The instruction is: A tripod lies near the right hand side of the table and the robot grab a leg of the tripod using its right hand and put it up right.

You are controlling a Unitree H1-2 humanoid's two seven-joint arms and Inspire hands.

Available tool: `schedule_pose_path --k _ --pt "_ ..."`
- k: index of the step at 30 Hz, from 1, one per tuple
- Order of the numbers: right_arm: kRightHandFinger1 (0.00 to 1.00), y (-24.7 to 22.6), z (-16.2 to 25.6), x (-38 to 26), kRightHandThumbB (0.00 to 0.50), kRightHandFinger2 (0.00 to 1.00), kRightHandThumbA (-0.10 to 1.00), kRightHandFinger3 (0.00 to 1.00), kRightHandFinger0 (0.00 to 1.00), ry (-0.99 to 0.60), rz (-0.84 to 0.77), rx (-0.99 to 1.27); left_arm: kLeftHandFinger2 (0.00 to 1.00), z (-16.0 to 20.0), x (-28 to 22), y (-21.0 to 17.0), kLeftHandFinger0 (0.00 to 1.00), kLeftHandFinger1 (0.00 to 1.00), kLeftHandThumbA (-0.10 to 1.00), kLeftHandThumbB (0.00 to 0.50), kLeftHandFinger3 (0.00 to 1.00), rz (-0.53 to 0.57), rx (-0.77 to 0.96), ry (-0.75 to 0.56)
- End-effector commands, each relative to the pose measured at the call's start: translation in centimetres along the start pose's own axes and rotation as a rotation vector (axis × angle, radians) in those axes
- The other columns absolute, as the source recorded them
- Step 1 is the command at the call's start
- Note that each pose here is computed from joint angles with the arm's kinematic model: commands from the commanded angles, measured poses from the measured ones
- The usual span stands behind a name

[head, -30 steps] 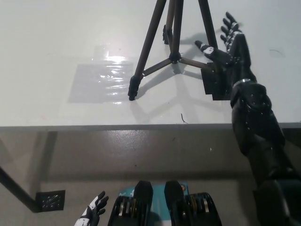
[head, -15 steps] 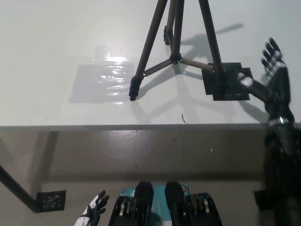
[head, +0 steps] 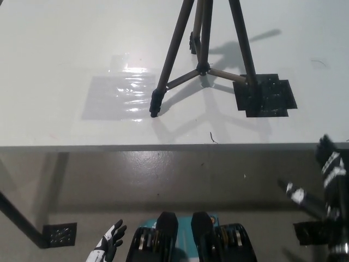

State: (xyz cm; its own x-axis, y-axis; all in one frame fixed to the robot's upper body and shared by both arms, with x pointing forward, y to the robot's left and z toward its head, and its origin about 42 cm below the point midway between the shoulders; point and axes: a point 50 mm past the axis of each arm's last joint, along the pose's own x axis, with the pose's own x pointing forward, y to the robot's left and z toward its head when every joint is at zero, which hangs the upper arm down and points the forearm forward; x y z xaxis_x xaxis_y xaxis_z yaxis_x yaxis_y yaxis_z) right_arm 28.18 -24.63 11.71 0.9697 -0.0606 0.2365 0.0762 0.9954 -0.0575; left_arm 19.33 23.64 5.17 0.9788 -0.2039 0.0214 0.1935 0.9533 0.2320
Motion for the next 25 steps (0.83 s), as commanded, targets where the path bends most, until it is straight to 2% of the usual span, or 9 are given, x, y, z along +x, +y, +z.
schedule_pose_path --k 1,3,6,15,18,21,25 --pt "1.0 4.7 10.4 -8.9 0.387 1.0 1.0 1.0 1.0 -0.467 0.346 0.071 1.0 0.9 -0.1 1.1 1.0 1.0 1.0 0.319 1.0 -0.017 -0.001 -0.072" --pt "1.0 4.6 8.2 -8.9 0.396 1.0 1.0 1.0 1.0 -0.382 0.329 0.055 1.0 0.8 -0.2 0.8 1.0 1.0 1.0 0.32 1.0 -0.015 -0.004 -0.07" --pt "1.0 5.0 4.7 -7.5 0.443 1.0 1.0 1.0 1.0 -0.281 0.303 0.075 1.0 0.7 0.4 1.1 1.0 1.0 1.0 0.334 1.0 0.002 0.0 -0.077" --pt "1.0 4.9 -3.8 -7.3 0.394 1.0 1.0 1.0 1.0 0.014 0.28 0.094 1.0 0.2 -0.5 0.9 1.0 1.0 1.0 0.339 1.0 0.013 0.0 -0.056" --pt "1.0 4.6 -4.5 -6.7 0.421 1.0 1.0 1.0 1.0 0.033 0.284 0.1 1.0 0.2 -0.2 1.1 1.0 1.0 1.0 0.336 1.0 0.018 0.003 -0.052" --pt "1.0 4.5 -4.8 -6.5 0.426 1.0 1.0 1.0 1.0 0.04 0.279 0.105 1.0 0.4 0.0 1.2 1.0 1.0 1.0 0.329 1.0 0.016 0.016 -0.055" --pt "1.0 4.6 -5.0 -6.0 0.425 1.0 1.0 1.0 1.0 0.042 0.284 0.099 1.0 0.5 0.5 1.4 1.0 1.0 1.0 0.345 1.0 0.016 0.014 -0.055"
